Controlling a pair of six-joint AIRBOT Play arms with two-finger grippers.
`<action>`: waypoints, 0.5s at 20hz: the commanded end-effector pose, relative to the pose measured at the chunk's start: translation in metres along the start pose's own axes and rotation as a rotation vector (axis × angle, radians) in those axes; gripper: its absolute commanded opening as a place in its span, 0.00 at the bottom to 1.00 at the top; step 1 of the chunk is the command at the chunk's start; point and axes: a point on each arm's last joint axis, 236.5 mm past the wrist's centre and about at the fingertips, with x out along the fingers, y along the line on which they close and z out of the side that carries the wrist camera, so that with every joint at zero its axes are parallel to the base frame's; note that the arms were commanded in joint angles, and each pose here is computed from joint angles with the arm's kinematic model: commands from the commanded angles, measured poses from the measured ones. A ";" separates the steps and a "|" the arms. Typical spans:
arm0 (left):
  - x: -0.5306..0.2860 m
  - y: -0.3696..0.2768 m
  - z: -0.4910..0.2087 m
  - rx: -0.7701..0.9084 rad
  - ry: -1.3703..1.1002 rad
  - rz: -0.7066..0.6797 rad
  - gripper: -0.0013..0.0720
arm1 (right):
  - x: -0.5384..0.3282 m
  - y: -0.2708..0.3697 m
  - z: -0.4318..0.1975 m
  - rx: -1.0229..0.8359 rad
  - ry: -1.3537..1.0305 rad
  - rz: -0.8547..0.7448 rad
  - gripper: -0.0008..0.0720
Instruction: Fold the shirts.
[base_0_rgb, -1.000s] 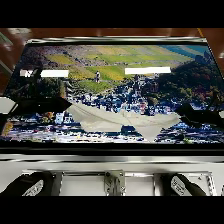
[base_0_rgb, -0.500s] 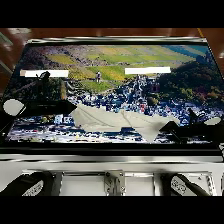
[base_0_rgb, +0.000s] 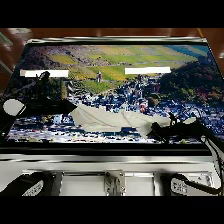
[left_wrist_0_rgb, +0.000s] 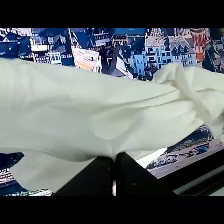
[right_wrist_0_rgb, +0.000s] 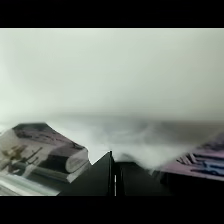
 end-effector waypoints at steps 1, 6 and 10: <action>-0.018 0.008 0.017 0.075 -0.029 0.057 0.07 | -0.013 0.049 0.005 -0.138 0.030 0.099 0.11; -0.150 0.003 0.125 0.212 -0.325 0.248 0.07 | -0.183 0.178 0.032 -0.558 -0.343 0.197 0.11; -0.298 -0.060 0.188 0.327 -0.699 0.299 0.07 | -0.408 0.251 0.020 -0.689 -1.087 0.169 0.11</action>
